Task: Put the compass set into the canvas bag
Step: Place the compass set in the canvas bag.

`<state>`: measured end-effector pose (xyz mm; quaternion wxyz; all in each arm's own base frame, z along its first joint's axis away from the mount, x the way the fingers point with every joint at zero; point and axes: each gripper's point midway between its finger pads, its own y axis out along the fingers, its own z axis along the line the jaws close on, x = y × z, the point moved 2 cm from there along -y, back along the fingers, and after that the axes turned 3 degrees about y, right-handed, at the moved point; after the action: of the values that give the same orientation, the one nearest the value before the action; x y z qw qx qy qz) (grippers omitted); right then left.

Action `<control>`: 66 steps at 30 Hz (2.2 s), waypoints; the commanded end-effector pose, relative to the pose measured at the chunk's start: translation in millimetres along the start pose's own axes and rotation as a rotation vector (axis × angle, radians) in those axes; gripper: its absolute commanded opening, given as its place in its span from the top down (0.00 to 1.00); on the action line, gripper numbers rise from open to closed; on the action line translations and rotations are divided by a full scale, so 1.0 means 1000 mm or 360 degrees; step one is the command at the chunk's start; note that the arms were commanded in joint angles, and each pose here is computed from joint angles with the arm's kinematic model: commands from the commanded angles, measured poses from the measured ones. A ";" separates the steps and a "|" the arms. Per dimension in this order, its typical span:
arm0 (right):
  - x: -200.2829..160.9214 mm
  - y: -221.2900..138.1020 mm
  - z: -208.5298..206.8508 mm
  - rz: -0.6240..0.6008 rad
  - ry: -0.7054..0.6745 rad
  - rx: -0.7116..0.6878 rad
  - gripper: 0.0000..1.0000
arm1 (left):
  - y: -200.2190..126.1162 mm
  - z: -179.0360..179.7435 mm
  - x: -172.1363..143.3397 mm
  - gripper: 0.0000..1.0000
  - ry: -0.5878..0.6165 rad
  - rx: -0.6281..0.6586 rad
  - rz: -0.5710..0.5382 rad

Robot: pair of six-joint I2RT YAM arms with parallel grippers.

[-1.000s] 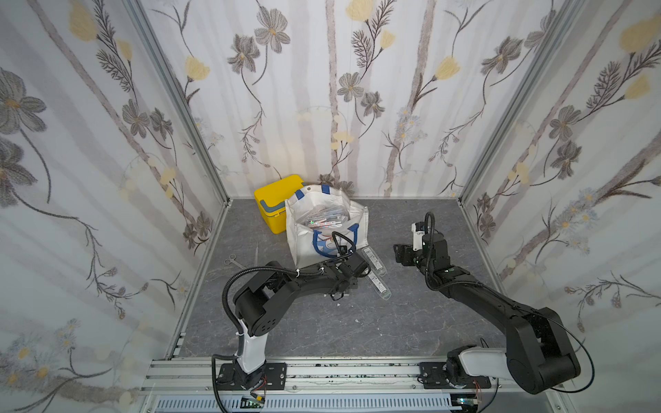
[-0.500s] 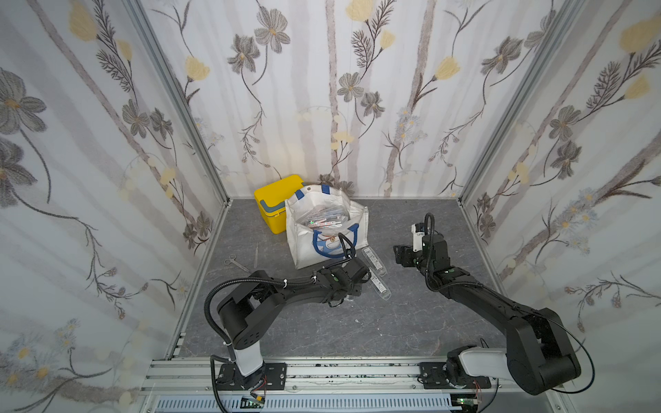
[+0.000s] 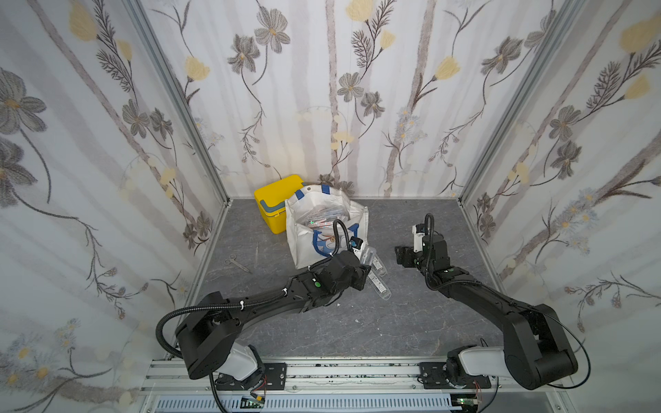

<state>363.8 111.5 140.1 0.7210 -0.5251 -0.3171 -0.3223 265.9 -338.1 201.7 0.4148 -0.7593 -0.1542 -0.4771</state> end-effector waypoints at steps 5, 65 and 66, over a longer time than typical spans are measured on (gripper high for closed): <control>-0.001 0.003 0.012 0.0034 -0.0070 0.0094 0.19 | -0.029 0.009 0.087 0.60 0.0178 0.0053 -0.0339; 0.006 -0.016 0.023 -0.0038 -0.0149 0.0156 0.19 | 0.041 0.235 0.102 0.36 0.1157 0.1026 0.0337; 0.006 -0.016 0.023 -0.0041 -0.0150 0.0158 0.19 | 0.039 0.234 0.107 0.36 0.1144 0.1024 0.0313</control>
<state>348.7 128.6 154.6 0.7305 -0.5014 -0.3653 -0.2855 482.6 -195.4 209.2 0.7065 -0.3878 -0.0479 -0.5900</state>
